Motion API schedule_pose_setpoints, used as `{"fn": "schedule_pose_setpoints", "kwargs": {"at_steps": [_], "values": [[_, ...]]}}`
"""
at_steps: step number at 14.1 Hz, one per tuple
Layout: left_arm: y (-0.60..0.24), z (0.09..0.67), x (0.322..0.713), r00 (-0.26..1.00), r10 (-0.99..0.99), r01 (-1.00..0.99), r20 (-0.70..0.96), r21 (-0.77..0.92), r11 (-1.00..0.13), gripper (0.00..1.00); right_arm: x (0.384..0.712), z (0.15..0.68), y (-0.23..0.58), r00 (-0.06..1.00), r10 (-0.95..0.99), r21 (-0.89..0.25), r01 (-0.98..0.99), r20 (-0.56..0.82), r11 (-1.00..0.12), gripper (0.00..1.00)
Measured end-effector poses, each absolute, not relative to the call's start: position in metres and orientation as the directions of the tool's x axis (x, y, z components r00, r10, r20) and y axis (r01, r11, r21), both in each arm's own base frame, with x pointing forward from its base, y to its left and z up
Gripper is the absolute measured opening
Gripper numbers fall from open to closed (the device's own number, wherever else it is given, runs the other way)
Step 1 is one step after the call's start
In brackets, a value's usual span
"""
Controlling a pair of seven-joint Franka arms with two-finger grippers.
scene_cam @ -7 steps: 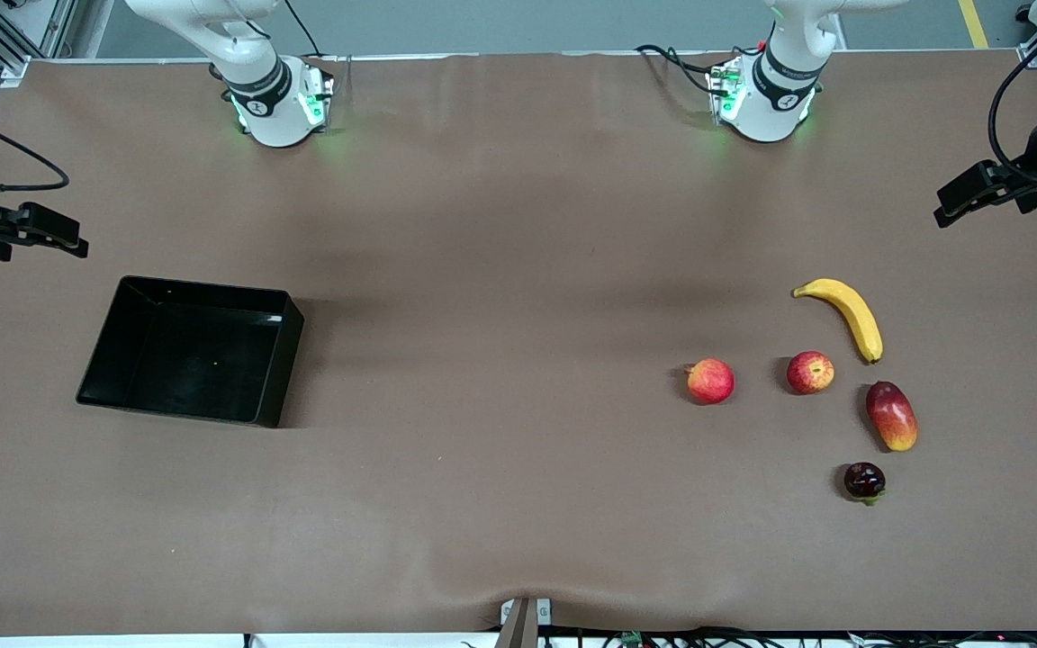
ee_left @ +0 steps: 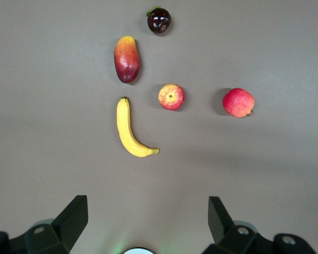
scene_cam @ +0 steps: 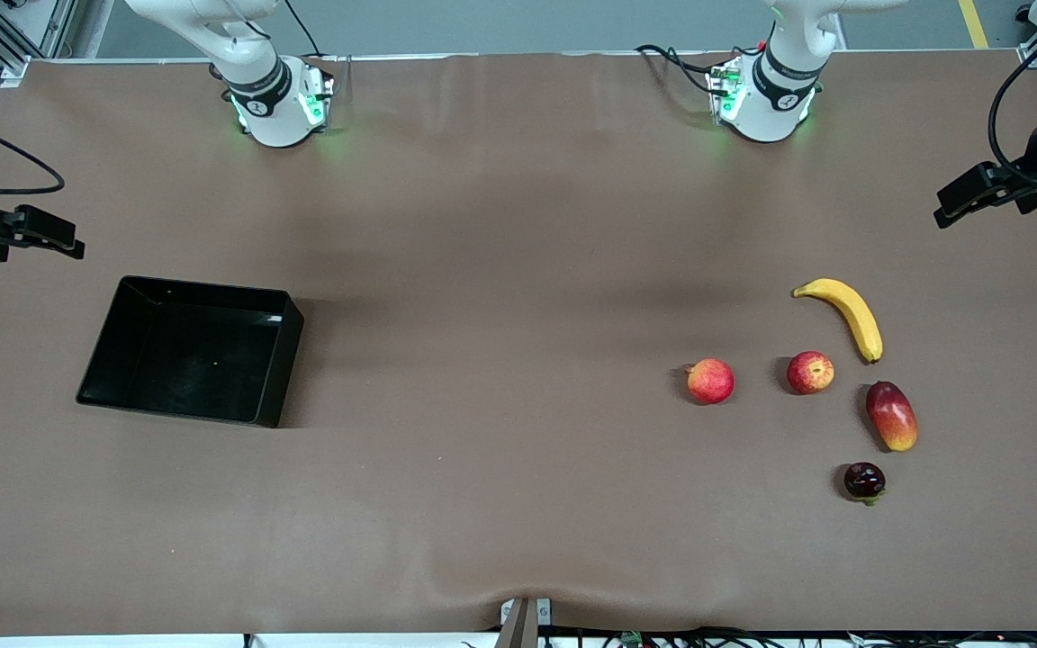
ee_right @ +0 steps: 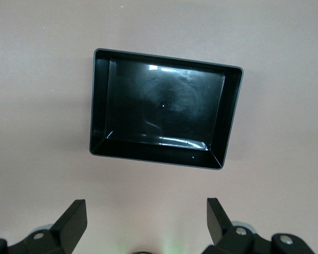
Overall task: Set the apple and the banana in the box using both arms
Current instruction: 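Reach the left gripper down to the red-yellow apple beside the banana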
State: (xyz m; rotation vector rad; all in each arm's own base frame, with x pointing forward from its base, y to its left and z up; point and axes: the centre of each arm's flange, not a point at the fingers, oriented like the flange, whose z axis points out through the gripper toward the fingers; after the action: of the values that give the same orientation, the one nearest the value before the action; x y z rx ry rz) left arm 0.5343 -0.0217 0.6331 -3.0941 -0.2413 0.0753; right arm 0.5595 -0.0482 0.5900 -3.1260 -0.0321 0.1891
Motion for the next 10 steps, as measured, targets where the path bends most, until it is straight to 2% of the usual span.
{"fn": "schedule_pose_setpoints", "kwargs": {"at_steps": [4, 10], "values": [[-0.021, 0.582, 0.555, 0.974, 0.187, 0.181, -0.128, -0.060, -0.982, 1.00, 0.560, 0.588, -0.048, 0.992, 0.021, -0.011, 0.020, -0.122, -1.000, 1.00], [-0.027, 0.444, 0.581, 0.964, 0.252, 0.248, -0.086, -0.055, -0.967, 1.00, 0.562, 0.586, -0.049, 0.992, 0.021, -0.011, 0.020, -0.122, -1.000, 1.00]]}}
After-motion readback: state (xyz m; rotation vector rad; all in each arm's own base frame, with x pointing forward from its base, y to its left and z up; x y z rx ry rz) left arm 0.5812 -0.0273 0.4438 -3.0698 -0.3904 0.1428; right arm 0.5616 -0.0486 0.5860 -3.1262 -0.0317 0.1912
